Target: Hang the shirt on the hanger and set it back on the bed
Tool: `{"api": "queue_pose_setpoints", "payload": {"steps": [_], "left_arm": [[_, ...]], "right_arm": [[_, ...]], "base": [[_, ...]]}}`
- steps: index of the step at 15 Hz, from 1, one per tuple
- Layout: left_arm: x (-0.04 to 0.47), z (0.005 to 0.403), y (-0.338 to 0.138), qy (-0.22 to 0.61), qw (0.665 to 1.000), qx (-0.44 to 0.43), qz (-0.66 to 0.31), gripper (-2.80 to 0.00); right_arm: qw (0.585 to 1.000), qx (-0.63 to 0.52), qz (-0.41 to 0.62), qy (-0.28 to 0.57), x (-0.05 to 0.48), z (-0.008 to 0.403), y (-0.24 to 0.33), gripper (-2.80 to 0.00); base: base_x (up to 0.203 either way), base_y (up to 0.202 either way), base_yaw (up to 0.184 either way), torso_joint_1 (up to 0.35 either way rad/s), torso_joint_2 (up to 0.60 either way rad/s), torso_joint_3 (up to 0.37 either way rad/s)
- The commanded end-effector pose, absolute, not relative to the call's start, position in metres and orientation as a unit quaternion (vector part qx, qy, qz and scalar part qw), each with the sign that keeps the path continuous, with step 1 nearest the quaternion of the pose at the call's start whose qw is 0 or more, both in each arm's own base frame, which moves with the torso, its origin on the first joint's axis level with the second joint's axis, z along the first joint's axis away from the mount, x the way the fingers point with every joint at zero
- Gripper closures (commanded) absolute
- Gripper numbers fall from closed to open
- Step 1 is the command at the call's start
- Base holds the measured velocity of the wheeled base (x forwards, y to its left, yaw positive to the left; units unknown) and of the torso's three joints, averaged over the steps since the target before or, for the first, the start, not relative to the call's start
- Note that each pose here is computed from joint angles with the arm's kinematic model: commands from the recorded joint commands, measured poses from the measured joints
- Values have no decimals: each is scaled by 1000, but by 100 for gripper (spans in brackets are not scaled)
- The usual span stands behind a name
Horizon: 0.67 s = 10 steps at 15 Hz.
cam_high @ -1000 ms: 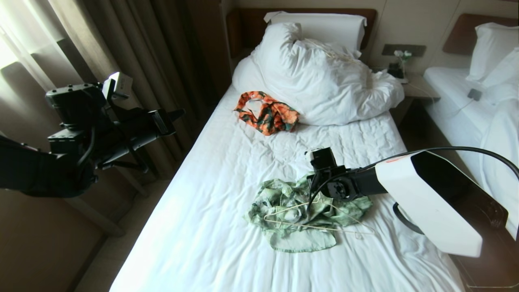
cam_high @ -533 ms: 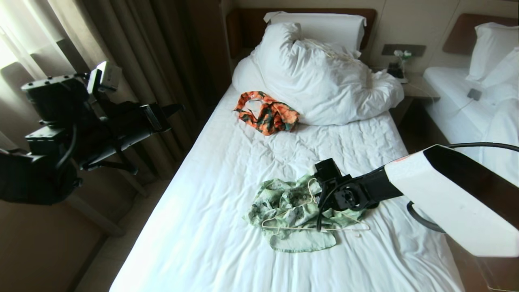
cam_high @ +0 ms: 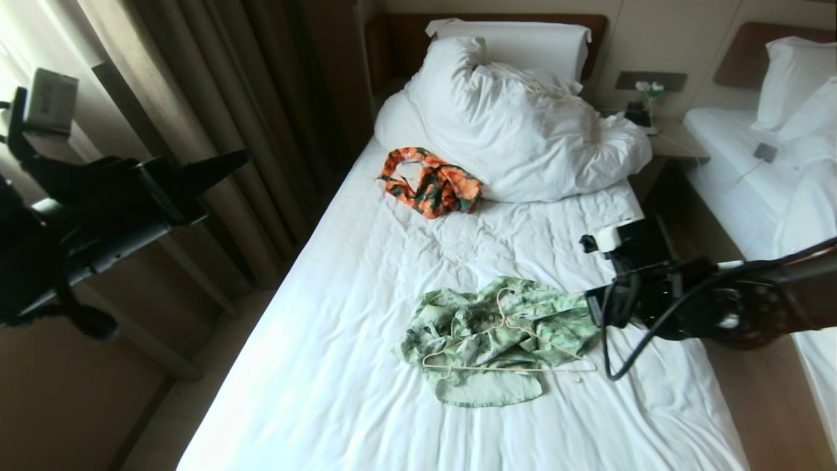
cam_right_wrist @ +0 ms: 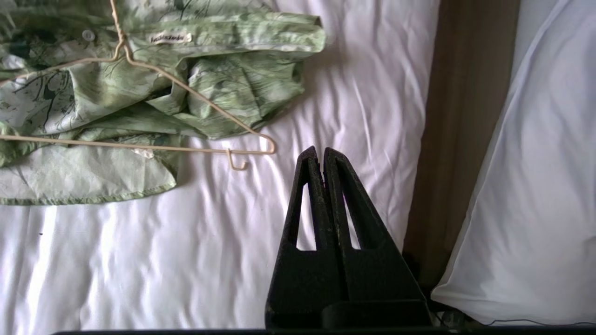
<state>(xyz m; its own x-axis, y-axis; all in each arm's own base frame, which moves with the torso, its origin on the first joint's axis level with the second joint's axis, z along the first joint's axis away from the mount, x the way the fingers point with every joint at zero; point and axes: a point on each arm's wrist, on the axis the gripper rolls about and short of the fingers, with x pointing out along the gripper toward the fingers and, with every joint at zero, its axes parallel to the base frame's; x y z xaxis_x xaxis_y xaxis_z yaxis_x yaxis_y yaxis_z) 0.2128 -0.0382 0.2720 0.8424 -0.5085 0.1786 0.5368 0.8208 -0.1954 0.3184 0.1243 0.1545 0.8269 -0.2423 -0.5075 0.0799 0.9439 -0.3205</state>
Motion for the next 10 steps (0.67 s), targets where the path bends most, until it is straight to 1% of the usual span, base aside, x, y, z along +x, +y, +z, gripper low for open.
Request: {"api": "queue_pose_setpoints", "payload": {"steps": [1,6,8,10], "left_arm": [[164,281,-32,-97,947,-118,-281,0],[66,263,-18,-78,952,-125,-270,0],[31,255,-10,-61,968,-134,-205,0],[-4,250,-2,-62,979,-131,-145,0]], "right_arm": [[967,-103,-101,210,257,210,90,0],[984,-84,-124,94,142,259,35,0],[982,-81,-166,38,91,277,10,0],[975,-75,-208,-12,37,283,-7,0]], "base": [[0,0,0,0,0,0],[0,0,0,0,0,0],[0,0,0,0,0,0],[0,0,0,0,0,0]]}}
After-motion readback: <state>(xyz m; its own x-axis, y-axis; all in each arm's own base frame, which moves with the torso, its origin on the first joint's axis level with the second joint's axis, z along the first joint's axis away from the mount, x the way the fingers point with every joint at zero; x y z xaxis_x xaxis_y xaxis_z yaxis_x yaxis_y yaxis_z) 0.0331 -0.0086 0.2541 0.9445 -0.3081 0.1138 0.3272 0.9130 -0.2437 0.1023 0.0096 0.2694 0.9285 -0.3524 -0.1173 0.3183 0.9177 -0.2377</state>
